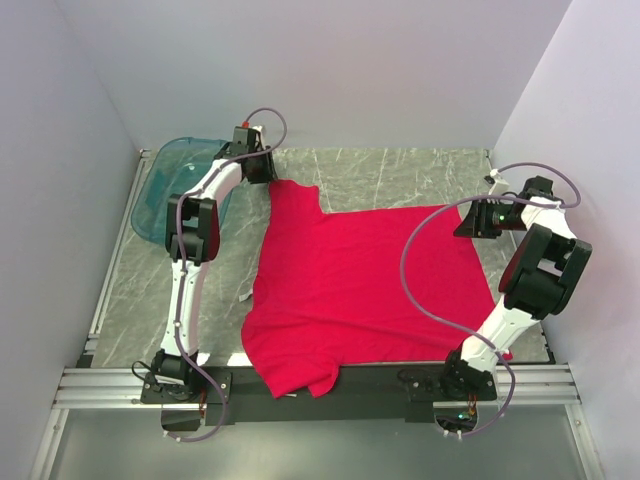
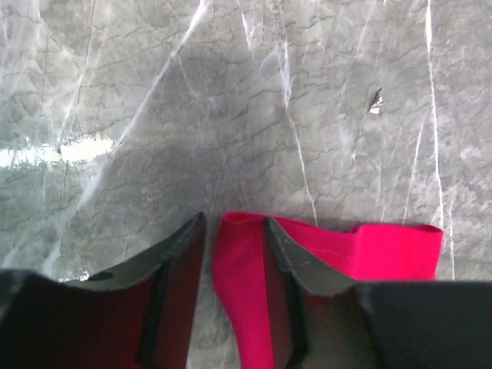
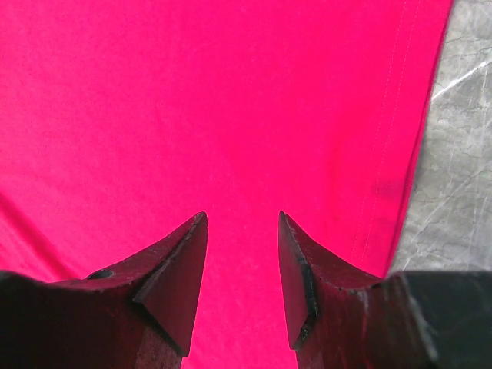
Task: Fold and stack the t-shirts
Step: Flatten the tshirt out
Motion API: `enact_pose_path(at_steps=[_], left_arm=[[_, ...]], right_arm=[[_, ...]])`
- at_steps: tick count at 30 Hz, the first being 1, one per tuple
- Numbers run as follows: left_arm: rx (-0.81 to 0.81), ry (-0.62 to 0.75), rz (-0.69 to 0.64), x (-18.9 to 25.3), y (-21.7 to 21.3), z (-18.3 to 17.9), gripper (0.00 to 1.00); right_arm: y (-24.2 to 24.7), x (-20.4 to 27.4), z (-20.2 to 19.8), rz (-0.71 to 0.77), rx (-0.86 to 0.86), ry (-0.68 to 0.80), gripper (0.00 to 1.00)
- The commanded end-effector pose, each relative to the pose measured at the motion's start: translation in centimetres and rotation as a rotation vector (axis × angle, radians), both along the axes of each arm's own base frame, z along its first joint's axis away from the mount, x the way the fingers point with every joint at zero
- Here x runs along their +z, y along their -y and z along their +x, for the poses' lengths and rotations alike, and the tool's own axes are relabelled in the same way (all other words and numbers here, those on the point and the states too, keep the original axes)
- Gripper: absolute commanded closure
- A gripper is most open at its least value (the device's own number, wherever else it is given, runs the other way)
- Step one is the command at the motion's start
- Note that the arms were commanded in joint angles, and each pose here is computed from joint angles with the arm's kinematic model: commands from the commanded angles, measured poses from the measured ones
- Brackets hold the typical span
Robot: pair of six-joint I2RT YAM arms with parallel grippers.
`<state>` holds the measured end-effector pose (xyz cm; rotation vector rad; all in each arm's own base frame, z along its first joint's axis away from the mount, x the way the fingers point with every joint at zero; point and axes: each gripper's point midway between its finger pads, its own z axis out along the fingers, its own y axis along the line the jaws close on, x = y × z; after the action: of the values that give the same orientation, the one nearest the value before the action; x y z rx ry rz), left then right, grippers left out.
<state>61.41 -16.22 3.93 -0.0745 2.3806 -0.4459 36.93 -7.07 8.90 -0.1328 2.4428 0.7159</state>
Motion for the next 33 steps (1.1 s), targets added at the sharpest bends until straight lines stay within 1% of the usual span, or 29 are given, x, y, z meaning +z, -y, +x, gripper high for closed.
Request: enact_pose_path(at_steps=[1,3,6,9,10,15,17,18,20,21,22,23,24,26,28,30,33], left_arm=[[-0.046,0.009,-0.008,0.4,0.6,0.2,0.59],[-0.055,-0.002,-0.012,0.0,0.8,-0.1,0.62],[-0.042,-0.029,0.005,-1.0,0.4,-0.6,0.71],[-0.041,-0.043,0.018,-1.6,0.1,-0.9,0.74],[-0.042,-0.05,0.018,-1.9,0.1,-1.0,0.78],[-0.056,-0.044,-0.003,-1.6,0.6,-1.0,0.91],[-0.063,-0.038,-0.013,-1.3,0.8,-1.0,0.99],[-0.064,-0.01,-0.021,-0.3,0.9,-0.6,1.0],[-0.057,0.001,-0.03,0.1,0.9,-0.9,1.0],[-0.054,0.053,-0.041,1.9,1.0,-0.3,1.0],[-0.049,0.053,-0.041,1.8,0.9,-0.6,1.0],[-0.044,0.067,-0.048,2.4,0.8,-0.5,1.0],[-0.042,0.106,-0.058,3.9,0.9,-0.2,1.0],[-0.033,0.115,-0.072,4.5,1.0,-0.3,1.0],[-0.028,0.136,-0.087,5.6,1.1,-0.2,1.0],[-0.034,0.137,-0.096,5.8,1.3,-0.2,1.0],[-0.042,0.136,-0.105,6.0,1.5,-0.1,1.0]], right_arm=[[0.0,0.7,0.5,0.003,-0.005,0.032,0.51],[0.1,0.8,0.6,0.006,-0.005,0.033,0.51],[0.1,0.9,0.7,0.006,-0.007,0.033,0.51],[0.2,1.0,0.8,0.004,-0.006,0.032,0.51],[0.2,1.0,0.8,0.005,-0.009,0.029,0.51],[0.3,1.0,1.3,-0.014,0.002,0.02,0.51],[0.4,0.4,1.6,-0.041,0.009,-0.005,0.51],[0.2,0.6,2.2,-0.067,0.022,-0.002,0.51],[0.6,0.7,3.7,-0.097,0.007,-0.004,0.51],[0.9,0.5,4.3,-0.133,-0.005,-0.017,0.51],[1.1,-0.1,4.9,-0.129,-0.033,-0.048,0.51],[1.7,0.7,6.4,-0.153,-0.053,-0.026,0.51],[2.2,0.5,7.1,-0.187,-0.077,-0.041,0.5],[3.1,0.2,9.0,-0.216,-0.135,-0.069,0.51],[3.8,-1.3,9.8,-0.24,-0.178,-0.119,0.51],[4.1,-1.2,10.8,-0.255,-0.198,-0.116,0.52],[4.2,-2.4,11.9,-0.269,-0.23,-0.131,0.52]])
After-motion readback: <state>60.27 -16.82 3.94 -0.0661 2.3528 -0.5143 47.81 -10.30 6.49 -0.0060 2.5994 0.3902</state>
